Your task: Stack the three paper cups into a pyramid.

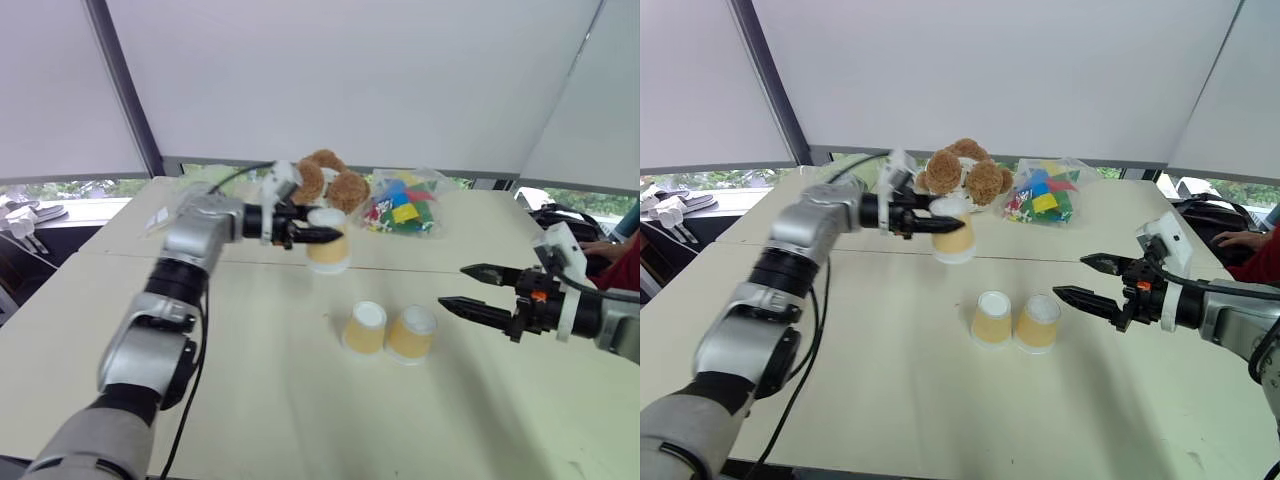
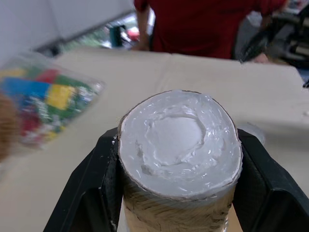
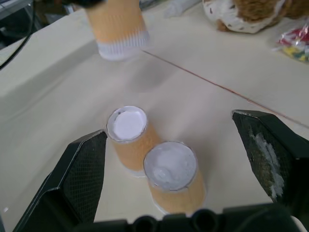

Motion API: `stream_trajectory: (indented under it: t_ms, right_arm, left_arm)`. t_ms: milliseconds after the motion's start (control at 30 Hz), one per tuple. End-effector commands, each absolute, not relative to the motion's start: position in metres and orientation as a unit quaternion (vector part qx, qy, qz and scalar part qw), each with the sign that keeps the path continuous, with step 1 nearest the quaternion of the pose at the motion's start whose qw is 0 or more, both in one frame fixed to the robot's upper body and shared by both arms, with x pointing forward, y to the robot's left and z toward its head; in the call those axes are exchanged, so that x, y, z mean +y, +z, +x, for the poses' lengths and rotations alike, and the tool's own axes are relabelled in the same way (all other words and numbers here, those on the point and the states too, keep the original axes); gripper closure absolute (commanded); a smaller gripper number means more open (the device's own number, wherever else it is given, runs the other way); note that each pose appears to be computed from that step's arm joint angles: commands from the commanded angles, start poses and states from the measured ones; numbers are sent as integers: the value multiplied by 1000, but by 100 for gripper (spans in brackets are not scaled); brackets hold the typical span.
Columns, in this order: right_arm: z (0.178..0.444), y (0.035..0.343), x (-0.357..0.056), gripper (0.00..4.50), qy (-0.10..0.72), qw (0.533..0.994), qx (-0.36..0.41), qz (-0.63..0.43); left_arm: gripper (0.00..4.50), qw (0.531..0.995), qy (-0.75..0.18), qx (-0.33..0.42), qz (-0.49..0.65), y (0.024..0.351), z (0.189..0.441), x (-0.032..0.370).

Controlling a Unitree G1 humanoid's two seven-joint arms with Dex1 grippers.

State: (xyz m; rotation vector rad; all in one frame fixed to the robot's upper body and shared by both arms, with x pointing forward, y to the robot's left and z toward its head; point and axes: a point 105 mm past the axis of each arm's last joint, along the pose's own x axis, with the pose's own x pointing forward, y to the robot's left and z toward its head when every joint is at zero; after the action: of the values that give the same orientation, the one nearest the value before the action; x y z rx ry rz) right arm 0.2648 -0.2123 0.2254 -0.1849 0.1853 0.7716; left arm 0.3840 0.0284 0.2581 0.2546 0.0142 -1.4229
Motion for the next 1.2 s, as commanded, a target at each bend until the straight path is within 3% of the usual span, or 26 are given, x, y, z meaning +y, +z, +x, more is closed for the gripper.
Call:
stream_trajectory:
  t_ms: [33, 333, 533, 1200]
  right_arm:
    - [250, 218, -213, 0, 363, 921, 101, -95]
    - [237, 203, -212, 0, 339, 932, 112, -64]
    - [233, 197, -212, 0, 325, 936, 118, -61]
    - [236, 196, -215, 0, 314, 941, 110, -58]
  left_arm:
    - [222, 701, -700, -16, 133, 267, 370, -1]
    - [222, 649, -752, -30, 116, 268, 354, -48]
    - [222, 631, -763, -24, 134, 252, 349, -62]
    - [222, 629, -760, -5, 163, 228, 353, -60]
